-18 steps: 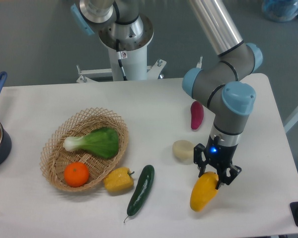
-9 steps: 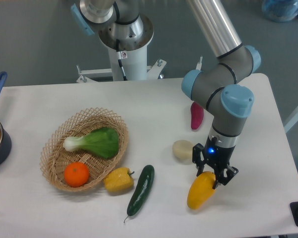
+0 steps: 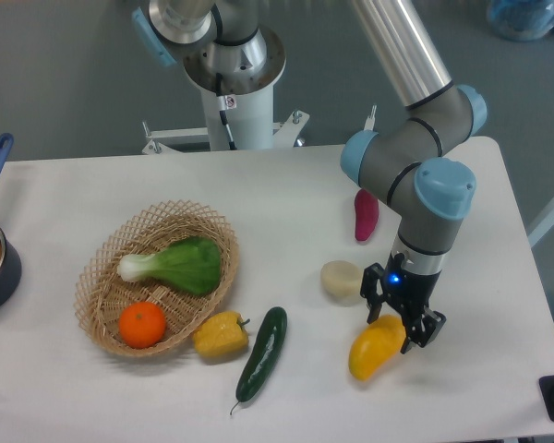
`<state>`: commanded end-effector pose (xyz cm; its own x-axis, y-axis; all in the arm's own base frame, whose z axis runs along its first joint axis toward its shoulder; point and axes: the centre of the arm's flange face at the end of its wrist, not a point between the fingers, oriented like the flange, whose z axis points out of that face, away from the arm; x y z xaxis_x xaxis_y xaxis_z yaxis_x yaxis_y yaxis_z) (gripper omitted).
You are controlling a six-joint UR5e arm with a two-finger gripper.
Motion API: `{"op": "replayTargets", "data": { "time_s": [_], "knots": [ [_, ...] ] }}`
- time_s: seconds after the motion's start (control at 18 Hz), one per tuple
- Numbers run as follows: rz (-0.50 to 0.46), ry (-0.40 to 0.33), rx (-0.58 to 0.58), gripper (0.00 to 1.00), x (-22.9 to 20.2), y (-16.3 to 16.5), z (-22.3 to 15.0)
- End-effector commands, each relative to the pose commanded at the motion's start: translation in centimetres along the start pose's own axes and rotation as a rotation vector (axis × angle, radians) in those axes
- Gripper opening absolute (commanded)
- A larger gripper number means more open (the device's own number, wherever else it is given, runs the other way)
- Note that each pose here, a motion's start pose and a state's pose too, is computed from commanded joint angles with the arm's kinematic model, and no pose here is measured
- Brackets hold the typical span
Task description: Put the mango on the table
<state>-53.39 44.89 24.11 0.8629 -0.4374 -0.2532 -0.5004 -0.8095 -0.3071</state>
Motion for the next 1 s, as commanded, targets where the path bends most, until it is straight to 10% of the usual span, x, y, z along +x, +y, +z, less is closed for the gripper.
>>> {"op": "replayTargets", "data": {
  "time_s": [0.5, 0.72, 1.0],
  "knots": [
    [-0.030, -0.178, -0.004, 1.00, -5.7, -0.3, -8.6],
    [-0.079, -0.228, -0.061, 1.00, -6.9, 4.9, -12.4],
    [0.068, -0.158, -0.226, 1.00, -5.8, 9.5, -16.8]
  ]
}}
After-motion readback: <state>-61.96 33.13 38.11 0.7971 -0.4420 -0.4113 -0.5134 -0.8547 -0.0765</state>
